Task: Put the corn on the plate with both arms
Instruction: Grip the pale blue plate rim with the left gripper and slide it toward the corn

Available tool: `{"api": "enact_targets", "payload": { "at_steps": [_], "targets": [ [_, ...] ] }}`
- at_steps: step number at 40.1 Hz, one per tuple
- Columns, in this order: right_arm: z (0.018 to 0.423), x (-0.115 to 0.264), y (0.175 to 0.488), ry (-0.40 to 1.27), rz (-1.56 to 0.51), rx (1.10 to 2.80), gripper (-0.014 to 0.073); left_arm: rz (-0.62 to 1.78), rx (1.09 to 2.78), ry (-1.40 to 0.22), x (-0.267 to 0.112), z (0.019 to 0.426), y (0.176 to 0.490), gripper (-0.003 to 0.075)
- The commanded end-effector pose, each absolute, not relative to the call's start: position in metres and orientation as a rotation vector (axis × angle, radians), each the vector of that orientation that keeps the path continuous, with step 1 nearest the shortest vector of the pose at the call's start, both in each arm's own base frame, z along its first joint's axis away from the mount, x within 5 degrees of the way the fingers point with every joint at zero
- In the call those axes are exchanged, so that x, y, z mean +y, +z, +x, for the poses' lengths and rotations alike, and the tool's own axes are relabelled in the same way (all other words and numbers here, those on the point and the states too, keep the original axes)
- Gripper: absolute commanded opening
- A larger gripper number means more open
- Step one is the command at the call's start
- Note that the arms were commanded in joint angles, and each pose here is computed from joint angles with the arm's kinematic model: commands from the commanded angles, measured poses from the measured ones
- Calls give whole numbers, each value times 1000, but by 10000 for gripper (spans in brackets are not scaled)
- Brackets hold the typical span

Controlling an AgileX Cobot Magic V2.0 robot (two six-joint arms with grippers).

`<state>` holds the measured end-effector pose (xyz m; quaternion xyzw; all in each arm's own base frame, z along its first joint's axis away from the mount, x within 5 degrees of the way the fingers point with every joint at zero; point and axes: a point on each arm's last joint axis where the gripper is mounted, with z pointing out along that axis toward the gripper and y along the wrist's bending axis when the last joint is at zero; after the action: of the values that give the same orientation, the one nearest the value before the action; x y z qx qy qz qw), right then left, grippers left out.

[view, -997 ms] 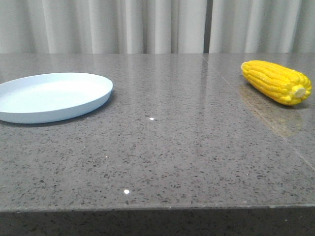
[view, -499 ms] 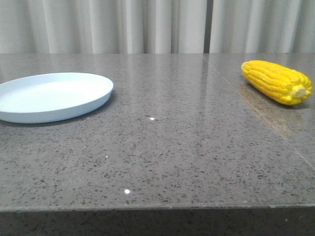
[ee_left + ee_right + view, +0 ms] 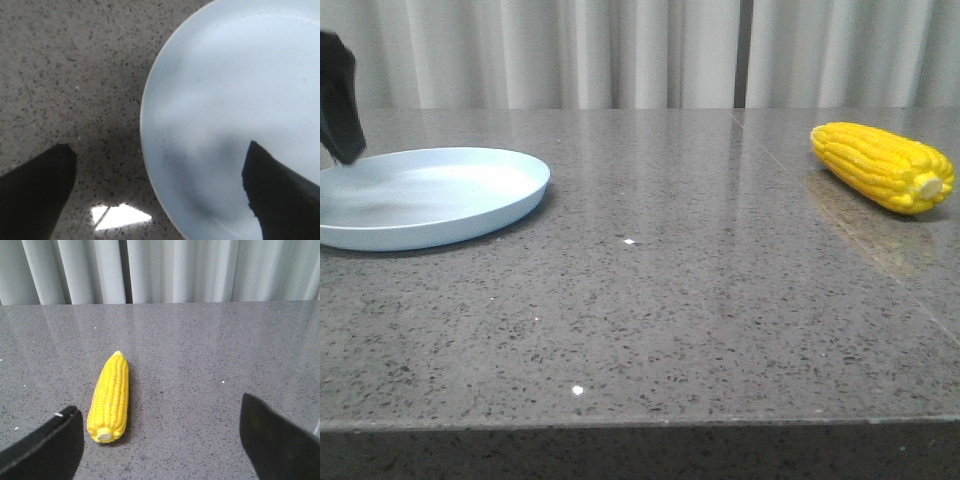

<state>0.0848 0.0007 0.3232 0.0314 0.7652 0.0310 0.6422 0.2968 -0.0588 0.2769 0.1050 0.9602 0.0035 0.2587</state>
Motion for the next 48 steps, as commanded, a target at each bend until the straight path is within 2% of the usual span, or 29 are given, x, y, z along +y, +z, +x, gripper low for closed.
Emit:
{"api": "enact_targets", "payload": {
  "at_steps": [1, 11, 15, 20, 29, 39, 42, 48],
  "targets": [
    [86, 0, 342, 60, 70, 1637, 654, 276, 2557, -19, -64, 308, 282, 562],
    [86, 0, 342, 60, 70, 1637, 654, 261, 2583, -46, -68, 316, 269, 370],
    [86, 0, 342, 60, 70, 1637, 654, 261, 2577, -47, -68, 316, 270, 238],
    [86, 0, 342, 60, 70, 1637, 654, 259, 2558, -50, -68, 318, 271, -8],
    [86, 0, 342, 60, 70, 1637, 654, 171, 2464, -183, -74, 316, 293, -20],
    [86, 0, 342, 60, 70, 1637, 654, 177, 2371, -474, -98, 316, 329, -20],
    [86, 0, 342, 60, 70, 1637, 654, 210, 2365, -497, -110, 317, 331, -20],
    [86, 0, 342, 60, 70, 1637, 654, 229, 2407, -549, -130, 323, 314, -20]
  ]
}}
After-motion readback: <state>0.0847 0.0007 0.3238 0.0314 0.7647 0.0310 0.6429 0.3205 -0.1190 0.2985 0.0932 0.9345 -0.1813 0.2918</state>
